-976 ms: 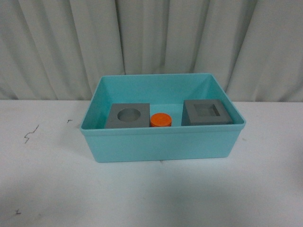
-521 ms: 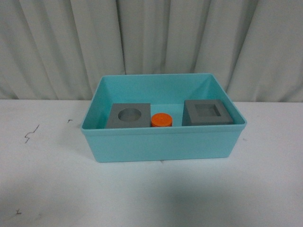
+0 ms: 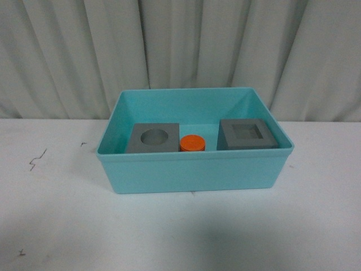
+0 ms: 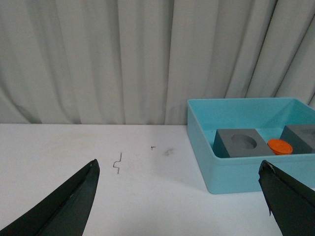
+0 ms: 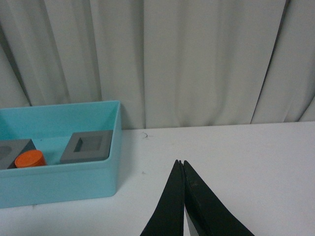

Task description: Place gray and orange parts in blue box

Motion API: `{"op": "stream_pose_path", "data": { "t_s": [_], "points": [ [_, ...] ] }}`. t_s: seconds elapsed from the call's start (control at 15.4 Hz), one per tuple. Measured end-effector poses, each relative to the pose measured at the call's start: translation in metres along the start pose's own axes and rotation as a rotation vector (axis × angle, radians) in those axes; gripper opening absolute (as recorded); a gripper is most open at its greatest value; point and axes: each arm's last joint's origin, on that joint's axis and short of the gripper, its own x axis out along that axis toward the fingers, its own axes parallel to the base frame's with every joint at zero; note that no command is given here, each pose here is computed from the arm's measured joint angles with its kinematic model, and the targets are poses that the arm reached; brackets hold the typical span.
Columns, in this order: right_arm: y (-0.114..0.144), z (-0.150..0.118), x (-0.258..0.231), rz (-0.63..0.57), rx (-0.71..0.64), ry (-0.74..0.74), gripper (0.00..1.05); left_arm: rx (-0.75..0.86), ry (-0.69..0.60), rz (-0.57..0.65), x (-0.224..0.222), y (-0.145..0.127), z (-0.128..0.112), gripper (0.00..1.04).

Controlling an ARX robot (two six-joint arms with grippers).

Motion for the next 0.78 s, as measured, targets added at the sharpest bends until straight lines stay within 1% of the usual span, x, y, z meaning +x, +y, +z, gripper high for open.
{"op": "stream_pose_path", "data": {
  "t_s": [0.13,0.78],
  "points": [
    [0.000,0.003,-0.006,0.000,0.000,-0.021,0.02,0.000,0.000,0.000,0.000,0.000,0.000,0.98],
    [0.000,0.004,-0.025,0.000,0.000,-0.020,0.02,0.000,0.000,0.000,0.000,0.000,0.000,0.98]
  ]
}}
